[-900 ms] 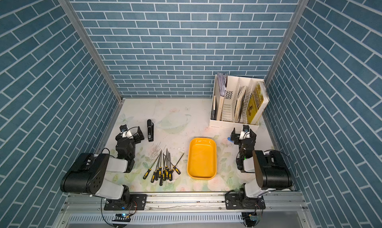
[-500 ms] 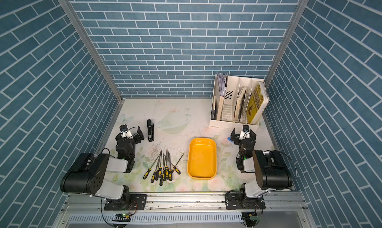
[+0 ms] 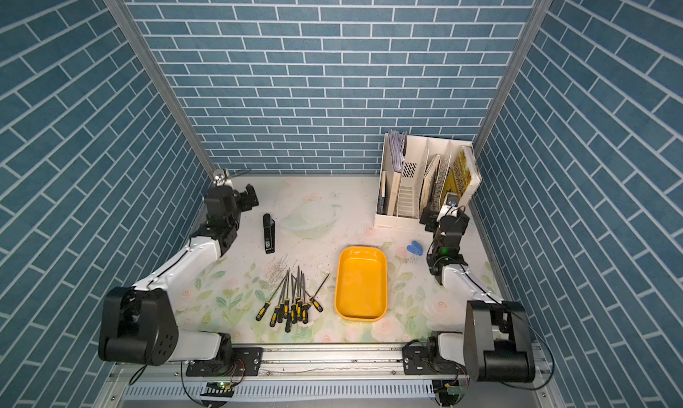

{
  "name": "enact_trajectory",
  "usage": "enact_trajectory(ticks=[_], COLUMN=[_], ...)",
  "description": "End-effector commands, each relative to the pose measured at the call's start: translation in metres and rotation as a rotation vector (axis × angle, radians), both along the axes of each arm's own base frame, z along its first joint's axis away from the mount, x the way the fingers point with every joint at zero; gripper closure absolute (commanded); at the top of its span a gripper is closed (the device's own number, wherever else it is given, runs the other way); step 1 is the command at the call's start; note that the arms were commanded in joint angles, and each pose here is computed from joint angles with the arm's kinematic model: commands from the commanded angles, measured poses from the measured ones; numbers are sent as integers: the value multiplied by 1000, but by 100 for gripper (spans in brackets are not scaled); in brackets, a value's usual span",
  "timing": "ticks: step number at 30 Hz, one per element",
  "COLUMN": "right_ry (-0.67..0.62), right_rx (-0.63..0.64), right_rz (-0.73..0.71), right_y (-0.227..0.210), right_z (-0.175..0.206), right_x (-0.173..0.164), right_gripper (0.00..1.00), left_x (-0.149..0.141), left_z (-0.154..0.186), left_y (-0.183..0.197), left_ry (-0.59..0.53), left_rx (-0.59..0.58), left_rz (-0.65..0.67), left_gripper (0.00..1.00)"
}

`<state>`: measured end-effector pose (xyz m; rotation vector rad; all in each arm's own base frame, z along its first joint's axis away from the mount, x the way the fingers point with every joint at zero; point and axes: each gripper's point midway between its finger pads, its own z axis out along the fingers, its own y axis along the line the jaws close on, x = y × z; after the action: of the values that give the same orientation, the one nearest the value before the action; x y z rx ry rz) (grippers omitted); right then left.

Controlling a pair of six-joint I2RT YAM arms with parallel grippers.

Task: Put the file tool into the storage box
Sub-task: Pick up the file tool from the center of the board.

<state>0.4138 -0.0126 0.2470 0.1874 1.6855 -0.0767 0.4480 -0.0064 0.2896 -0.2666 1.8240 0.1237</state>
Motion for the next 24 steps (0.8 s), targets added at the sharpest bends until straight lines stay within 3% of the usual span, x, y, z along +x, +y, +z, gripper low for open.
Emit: enact_trajectory(ticks=[1, 7, 11, 15, 20, 24], right_ry=[271, 393, 416, 432, 460, 465], right_rx=[132, 216, 271, 285, 294, 297], right_rz=[83, 235, 333, 402, 433, 451], right_y=[35, 95, 131, 159, 176, 184], right_z=[-30, -26, -20, -16, -16, -12], right_x=[-19, -38, -51, -58, -61, -62], right_gripper=[3, 3, 3, 6, 10, 12], left_x=[-95, -220, -263, -281, -286, -290], left_z=[-59, -117, -150, -173, -197, -216], left_y=[-29, -55, -59, -64, -72, -78], left_ry=[543, 944, 1069, 1143, 1226, 1272], left_rx=[62, -43, -68, -45, -45, -71], left_rz=[-22, -122, -139, -160, -195, -190], left_gripper=[0, 0, 0, 3, 21, 29])
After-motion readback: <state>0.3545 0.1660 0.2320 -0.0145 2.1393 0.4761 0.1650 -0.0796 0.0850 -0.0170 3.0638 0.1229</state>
